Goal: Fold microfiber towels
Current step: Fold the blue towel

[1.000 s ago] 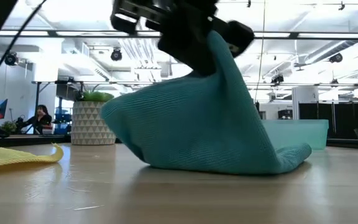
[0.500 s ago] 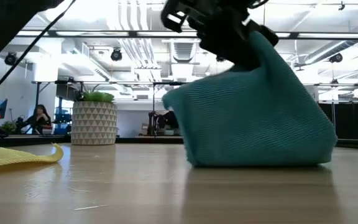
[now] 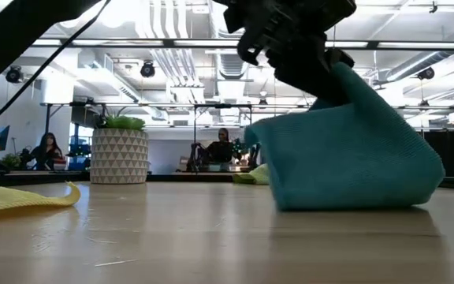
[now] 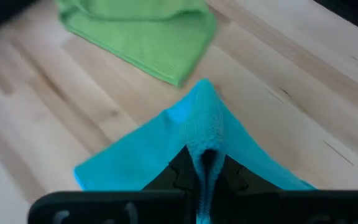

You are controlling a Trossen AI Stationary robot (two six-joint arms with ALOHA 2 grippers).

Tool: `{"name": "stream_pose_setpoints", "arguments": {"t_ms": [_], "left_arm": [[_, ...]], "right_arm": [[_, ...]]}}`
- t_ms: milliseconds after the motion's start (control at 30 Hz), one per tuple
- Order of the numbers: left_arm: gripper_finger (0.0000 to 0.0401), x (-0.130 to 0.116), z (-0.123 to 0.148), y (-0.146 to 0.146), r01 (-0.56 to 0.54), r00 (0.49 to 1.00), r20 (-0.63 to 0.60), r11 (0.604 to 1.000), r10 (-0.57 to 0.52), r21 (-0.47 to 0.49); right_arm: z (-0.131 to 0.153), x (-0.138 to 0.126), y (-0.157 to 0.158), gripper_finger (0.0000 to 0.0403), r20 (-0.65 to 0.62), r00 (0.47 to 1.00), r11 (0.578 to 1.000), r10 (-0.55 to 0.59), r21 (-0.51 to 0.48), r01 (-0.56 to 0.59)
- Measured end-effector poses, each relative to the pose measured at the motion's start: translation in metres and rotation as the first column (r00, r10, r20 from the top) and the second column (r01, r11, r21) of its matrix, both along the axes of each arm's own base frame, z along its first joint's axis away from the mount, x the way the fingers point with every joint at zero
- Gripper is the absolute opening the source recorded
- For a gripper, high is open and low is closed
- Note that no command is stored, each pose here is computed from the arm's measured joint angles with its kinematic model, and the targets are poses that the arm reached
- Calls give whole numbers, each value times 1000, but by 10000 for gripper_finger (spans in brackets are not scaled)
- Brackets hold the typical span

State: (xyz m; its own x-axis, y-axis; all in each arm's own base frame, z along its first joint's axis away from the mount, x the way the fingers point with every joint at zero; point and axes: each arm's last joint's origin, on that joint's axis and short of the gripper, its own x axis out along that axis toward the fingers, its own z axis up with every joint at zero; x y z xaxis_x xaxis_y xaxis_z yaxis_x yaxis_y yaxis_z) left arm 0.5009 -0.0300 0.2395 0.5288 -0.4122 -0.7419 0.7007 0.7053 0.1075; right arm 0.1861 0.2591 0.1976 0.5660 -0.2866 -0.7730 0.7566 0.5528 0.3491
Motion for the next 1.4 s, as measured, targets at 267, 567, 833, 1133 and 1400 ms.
{"name": "stream_pose_setpoints", "arguments": {"t_ms": [267,567,833,1133,1400], "left_arm": [[0,10,-6,6,-37,987,160,984,9,175],[0,13,-16,13,-26,969,236,917,-74,397],[0,17,-30,17,-53,938,312,832,-148,552],[0,16,-55,29,-161,930,347,710,-124,686],[3,11,-64,52,-180,947,316,708,-64,683]], "right_arm": [[17,-5,-7,8,13,1000,1000,0,25,-1],[24,-7,-10,8,23,1000,999,-3,47,2],[27,-7,-10,8,32,999,998,-8,63,6],[35,-5,-6,9,49,999,995,-4,97,-1],[36,-5,-6,9,50,999,995,-3,98,-2]]}}
